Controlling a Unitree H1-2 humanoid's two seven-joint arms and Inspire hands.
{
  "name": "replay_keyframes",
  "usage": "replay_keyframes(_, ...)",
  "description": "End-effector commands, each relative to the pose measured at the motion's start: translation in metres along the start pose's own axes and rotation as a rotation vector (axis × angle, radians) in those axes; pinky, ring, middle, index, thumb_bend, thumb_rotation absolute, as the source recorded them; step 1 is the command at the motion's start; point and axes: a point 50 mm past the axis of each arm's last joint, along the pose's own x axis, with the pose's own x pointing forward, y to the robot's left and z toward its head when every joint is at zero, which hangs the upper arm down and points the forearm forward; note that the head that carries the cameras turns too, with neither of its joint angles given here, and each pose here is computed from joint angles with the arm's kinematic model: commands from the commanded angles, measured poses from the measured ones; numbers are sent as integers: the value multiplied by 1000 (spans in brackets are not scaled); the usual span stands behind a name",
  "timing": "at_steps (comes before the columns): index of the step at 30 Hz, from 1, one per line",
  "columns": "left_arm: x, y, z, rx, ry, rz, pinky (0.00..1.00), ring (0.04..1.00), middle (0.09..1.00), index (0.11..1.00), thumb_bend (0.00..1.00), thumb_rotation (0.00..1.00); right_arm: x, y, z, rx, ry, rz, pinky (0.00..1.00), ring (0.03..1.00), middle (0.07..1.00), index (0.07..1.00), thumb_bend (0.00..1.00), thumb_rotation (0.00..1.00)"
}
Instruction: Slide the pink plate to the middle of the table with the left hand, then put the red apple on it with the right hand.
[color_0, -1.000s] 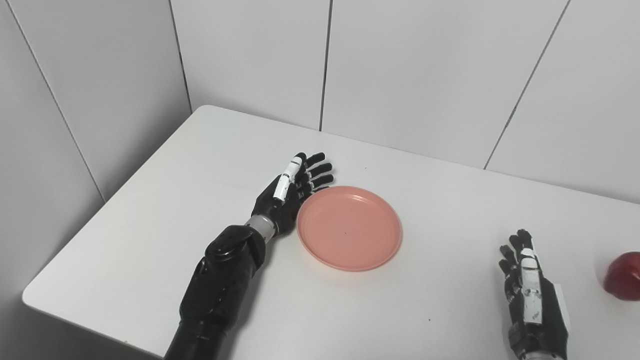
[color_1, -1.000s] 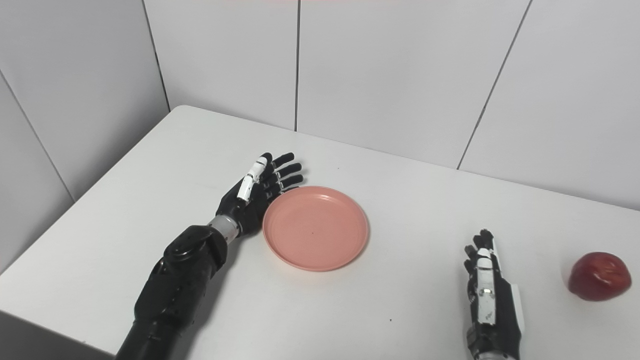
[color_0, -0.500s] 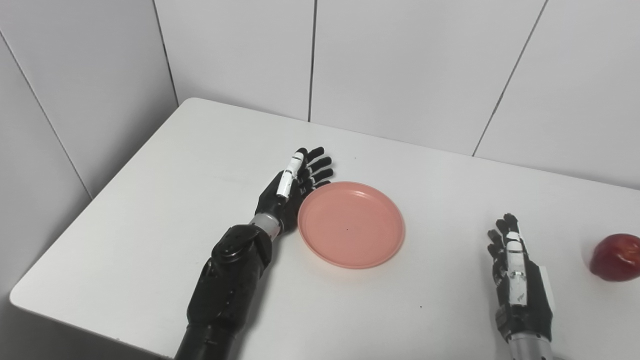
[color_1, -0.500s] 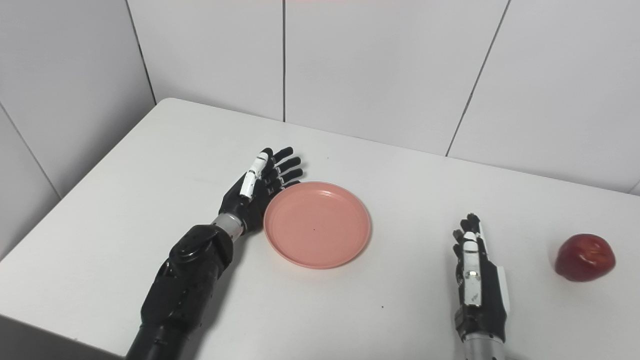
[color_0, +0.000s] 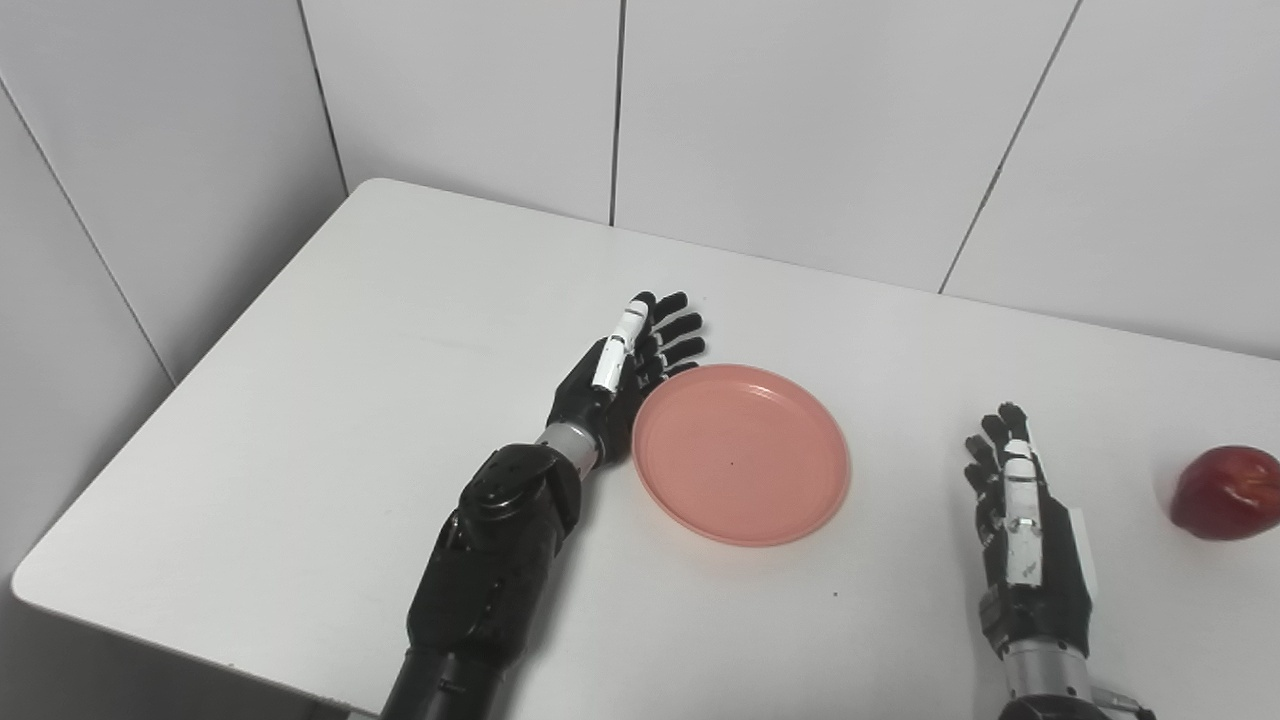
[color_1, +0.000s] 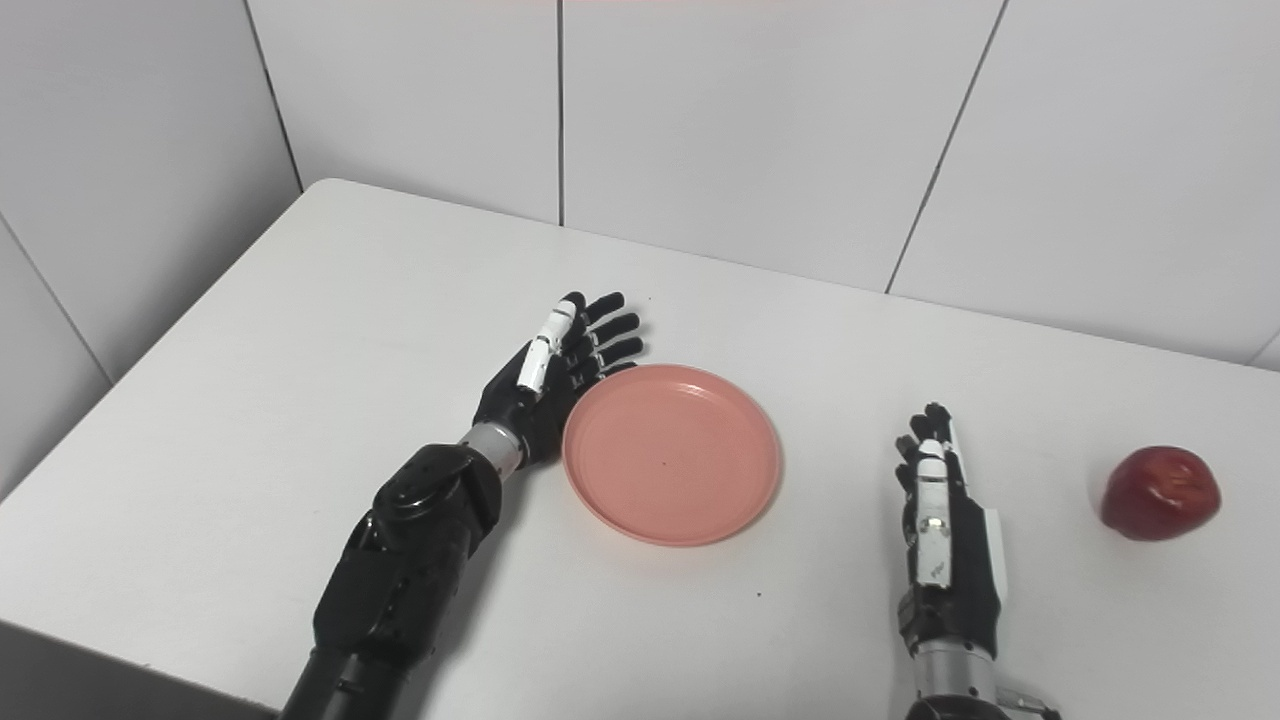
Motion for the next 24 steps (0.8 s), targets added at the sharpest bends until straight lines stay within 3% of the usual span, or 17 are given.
replay_keyframes(1, -1, -7, -4, 0, 19, -9, 871, 874, 877, 861, 340, 1000, 9, 7, 21, 0, -97, 15, 977, 950, 960, 964, 259, 1000)
replay_keyframes(24, -15, -30, -13, -46, 34, -75, 872, 878, 886, 869, 353, 1000, 11, 17, 25, 4, -84, -12, 987, 951, 962, 962, 260, 1000)
